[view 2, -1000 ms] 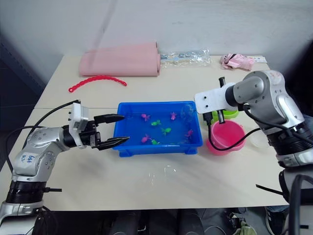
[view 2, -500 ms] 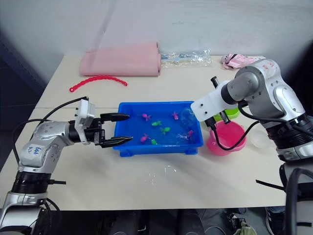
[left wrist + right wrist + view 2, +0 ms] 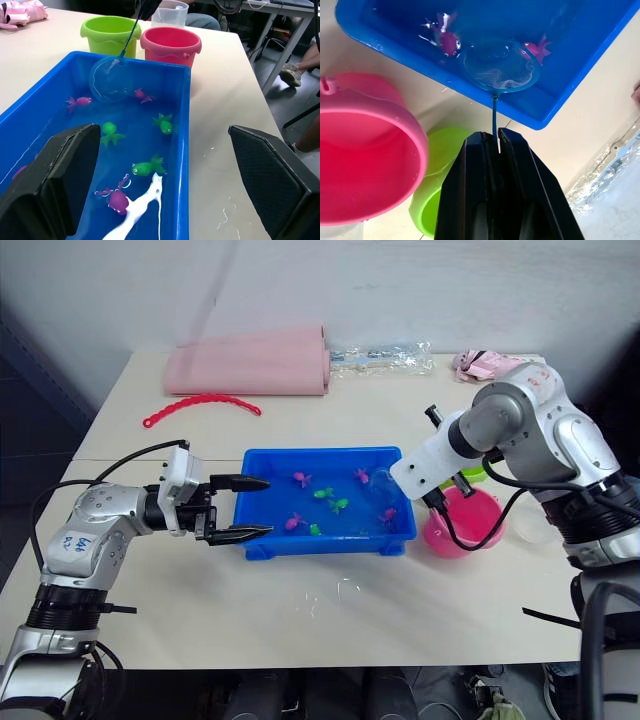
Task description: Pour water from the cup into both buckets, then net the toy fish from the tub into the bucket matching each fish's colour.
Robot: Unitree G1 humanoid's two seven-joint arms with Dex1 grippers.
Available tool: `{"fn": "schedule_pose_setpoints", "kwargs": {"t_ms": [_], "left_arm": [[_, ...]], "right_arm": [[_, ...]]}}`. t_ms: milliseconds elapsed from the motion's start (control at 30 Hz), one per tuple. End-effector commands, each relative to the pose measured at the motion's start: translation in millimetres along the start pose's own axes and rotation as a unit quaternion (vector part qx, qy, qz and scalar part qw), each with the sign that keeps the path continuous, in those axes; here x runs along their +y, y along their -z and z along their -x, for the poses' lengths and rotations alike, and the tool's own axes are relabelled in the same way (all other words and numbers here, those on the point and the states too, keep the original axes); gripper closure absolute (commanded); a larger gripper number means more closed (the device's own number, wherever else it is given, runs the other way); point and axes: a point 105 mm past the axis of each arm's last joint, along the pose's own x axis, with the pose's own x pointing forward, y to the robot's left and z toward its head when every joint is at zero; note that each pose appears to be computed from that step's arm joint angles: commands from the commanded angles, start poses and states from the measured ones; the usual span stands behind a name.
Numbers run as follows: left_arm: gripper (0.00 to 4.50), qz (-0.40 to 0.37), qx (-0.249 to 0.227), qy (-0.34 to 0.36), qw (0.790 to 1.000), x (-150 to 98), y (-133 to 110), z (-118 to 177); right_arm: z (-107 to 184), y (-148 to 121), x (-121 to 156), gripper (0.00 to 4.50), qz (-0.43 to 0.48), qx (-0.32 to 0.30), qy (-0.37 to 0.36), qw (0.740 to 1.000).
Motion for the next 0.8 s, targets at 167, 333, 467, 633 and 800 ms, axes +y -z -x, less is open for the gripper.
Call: {"fn": "schedule_pose_setpoints", "kwargs": {"t_ms": [167, 333, 467, 633, 800], "left_arm": [[0.04, -0.016, -0.01, -0.004, 1.0, 2.8, -5.5, 1.5], [0.04, -0.015, -0.015, -0.007, 1.0, 3.1, -5.0, 1.0], [0.04, -0.013, -0.017, -0.009, 1.0, 2.8, -4.1, 1.1], [0.04, -0.011, -0.019, -0.01, 1.0, 1.8, -3.4, 1.0], [0.04, -0.009, -0.021, -0.012, 1.0, -0.3, -2.0, 0.8]], "right_arm": [[10.9, -4.4, 12.6, 4.5, -0.004, 0.0, -0.043, 0.999], [9.3, -8.5, 21.7, 4.5, -0.026, -0.017, -0.063, 0.998], [6.0, -9.3, 33.3, 4.5, -0.051, -0.031, -0.088, 0.994], [2.5, -12.4, 45.3, 4.5, -0.087, -0.055, -0.112, 0.988], [-3.2, -12.0, 46.1, 4.5, -0.131, -0.071, -0.118, 0.982]]}}
